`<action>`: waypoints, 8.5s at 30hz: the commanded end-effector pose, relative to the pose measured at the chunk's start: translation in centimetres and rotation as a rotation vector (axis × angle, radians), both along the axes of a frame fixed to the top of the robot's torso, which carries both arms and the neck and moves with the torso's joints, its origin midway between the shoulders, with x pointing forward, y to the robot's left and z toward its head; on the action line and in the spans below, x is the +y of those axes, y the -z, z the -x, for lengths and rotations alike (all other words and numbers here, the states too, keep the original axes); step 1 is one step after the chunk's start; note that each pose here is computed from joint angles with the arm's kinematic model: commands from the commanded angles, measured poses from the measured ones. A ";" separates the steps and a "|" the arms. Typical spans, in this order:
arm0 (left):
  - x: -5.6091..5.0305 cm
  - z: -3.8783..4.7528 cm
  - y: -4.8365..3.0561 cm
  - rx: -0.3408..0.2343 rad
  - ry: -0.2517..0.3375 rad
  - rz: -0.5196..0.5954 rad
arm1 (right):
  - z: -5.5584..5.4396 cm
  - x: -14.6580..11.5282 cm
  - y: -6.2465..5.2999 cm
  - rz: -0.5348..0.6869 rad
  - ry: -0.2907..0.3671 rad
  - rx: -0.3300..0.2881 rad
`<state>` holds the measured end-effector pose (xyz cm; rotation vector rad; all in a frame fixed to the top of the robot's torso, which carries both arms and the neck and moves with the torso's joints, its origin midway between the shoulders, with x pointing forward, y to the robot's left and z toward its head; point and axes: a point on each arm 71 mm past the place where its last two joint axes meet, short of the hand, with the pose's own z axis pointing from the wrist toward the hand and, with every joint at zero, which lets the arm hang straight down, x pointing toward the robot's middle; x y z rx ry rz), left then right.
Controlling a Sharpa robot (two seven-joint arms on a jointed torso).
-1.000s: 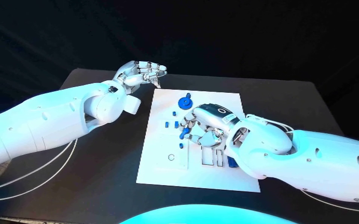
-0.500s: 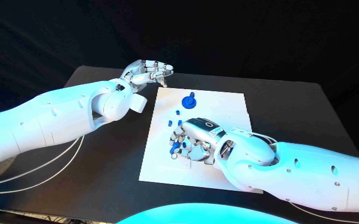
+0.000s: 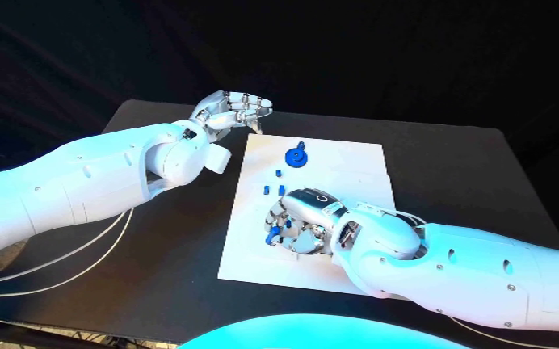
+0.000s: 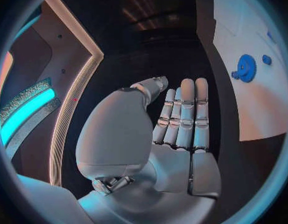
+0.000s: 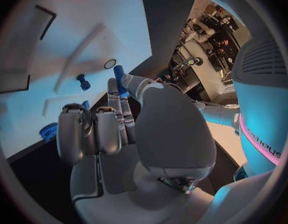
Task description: Assemble the parts on the task board
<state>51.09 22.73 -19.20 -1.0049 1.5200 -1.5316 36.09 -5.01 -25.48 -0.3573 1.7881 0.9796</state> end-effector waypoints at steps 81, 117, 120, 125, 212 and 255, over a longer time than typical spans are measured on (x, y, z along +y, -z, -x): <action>0.4 0.16 0.25 0.013 0.014 0.002 | -1.3 -8.7 -4.2 -0.106 0.189 0.016; 0.2 1.50 0.68 0.021 0.044 0.028 | 0.2 -19.7 0.4 0.227 0.640 0.311; 0.2 1.51 0.69 0.022 0.044 0.028 | 0.3 -19.6 0.9 0.240 0.635 0.320; 0.3 1.52 0.71 0.024 0.041 0.027 | 0.6 -19.1 1.5 0.246 0.621 0.334; 0.3 1.50 0.84 0.041 0.043 0.019 | -0.9 -11.8 1.5 0.091 0.581 0.469; 0.4 1.47 0.76 0.030 0.037 0.026 | -0.8 -17.7 -1.3 -0.005 0.613 0.255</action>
